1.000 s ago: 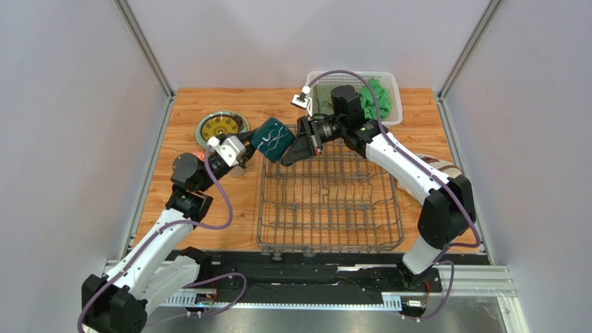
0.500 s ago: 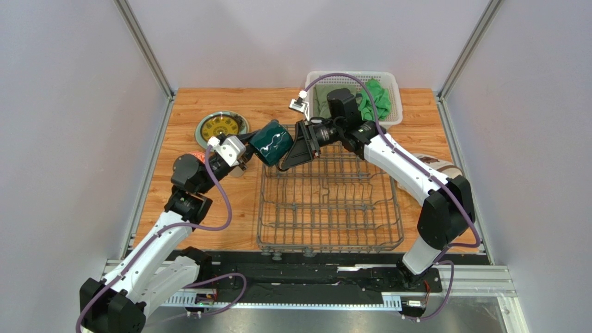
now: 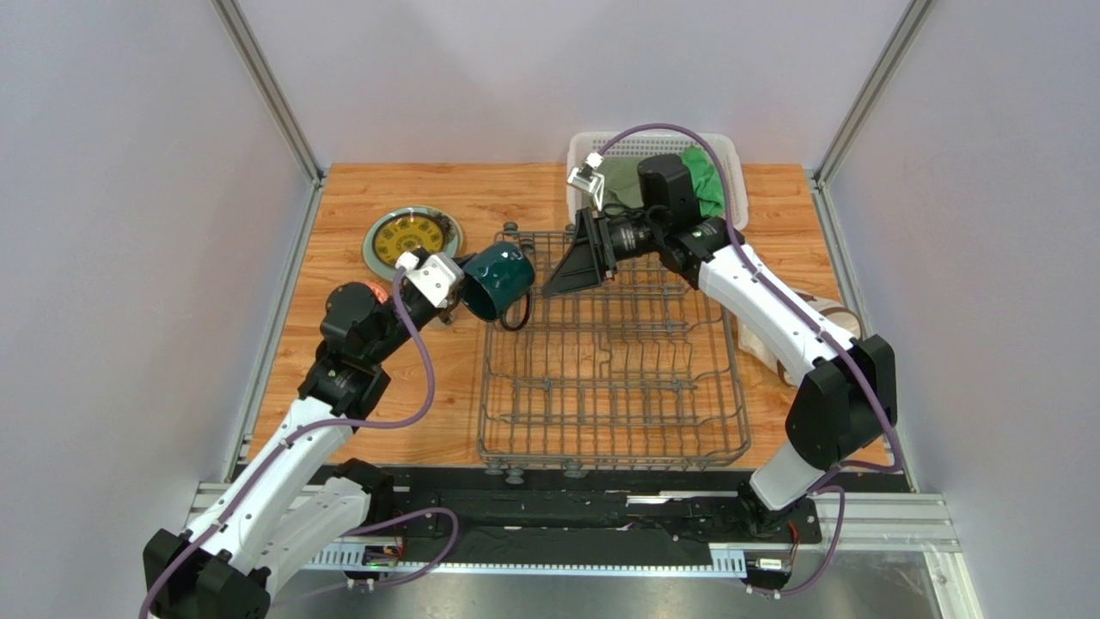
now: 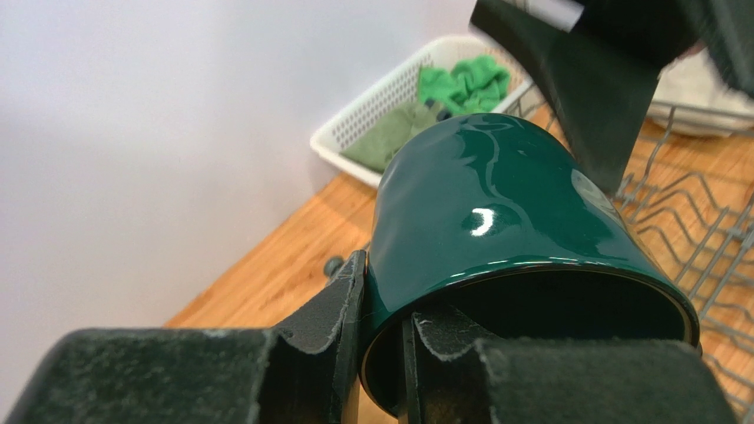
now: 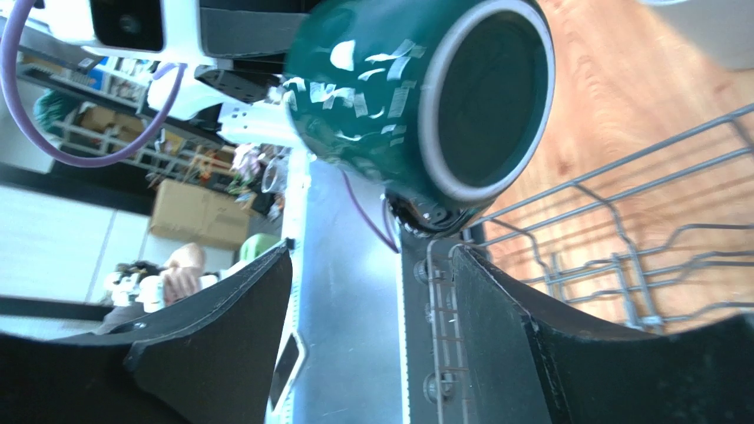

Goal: Unload the mixed dishes from the dish rack
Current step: Place the cup at the center of the board.

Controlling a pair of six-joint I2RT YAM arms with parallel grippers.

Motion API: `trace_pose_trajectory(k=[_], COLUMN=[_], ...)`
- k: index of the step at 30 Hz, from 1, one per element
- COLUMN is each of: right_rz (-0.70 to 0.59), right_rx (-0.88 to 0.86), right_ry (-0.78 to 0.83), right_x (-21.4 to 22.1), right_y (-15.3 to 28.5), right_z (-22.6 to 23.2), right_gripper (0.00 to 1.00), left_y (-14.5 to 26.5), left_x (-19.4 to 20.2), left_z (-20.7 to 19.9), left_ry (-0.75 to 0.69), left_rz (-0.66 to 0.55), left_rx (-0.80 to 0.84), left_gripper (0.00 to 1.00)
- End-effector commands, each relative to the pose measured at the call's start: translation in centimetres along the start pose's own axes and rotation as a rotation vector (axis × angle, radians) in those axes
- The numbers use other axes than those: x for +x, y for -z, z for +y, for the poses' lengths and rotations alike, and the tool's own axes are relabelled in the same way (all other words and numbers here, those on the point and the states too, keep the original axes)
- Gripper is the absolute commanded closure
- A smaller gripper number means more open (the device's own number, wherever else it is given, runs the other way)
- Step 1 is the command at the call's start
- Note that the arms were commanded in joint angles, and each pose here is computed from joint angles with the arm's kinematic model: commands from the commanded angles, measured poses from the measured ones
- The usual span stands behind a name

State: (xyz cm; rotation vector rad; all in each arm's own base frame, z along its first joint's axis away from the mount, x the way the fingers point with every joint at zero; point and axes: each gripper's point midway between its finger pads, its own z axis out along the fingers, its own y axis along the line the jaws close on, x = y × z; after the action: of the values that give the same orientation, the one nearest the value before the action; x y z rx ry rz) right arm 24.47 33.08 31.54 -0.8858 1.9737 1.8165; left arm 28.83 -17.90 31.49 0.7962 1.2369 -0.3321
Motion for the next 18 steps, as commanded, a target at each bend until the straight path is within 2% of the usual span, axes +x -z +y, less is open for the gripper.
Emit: trace_pose_trajectory(k=[1, 6, 11, 18], right_rz=[-0.028, -0.031, -0.012, -0.006], right_rx=[0.041, 0.108, 0.165, 0.215], right_ry=[0.092, 0.12, 0.108, 0.142], right_x=[-0.1, 0.7, 1.5, 2.1], right_y=[1.6, 2.3, 2.4, 2.7], right_z=[0.7, -0.8, -2.3, -3.3], right_gripper=[0.29, 0.3, 0.3, 0.31], left_y=[0.9, 3.0, 5.9, 9.4], left_x=[-3.6, -2.0, -0.1, 6.6], left_z=[2.9, 4.0, 5.0, 4.2], left_ry=[-0.082, -0.121, -0.204, -0.125], left_rz=[0.021, 0.241, 0.412, 0.761], left_rx=[-0.076, -0.049, -0.021, 0.102], left_gripper=[1.0, 1.0, 1.0, 1.0])
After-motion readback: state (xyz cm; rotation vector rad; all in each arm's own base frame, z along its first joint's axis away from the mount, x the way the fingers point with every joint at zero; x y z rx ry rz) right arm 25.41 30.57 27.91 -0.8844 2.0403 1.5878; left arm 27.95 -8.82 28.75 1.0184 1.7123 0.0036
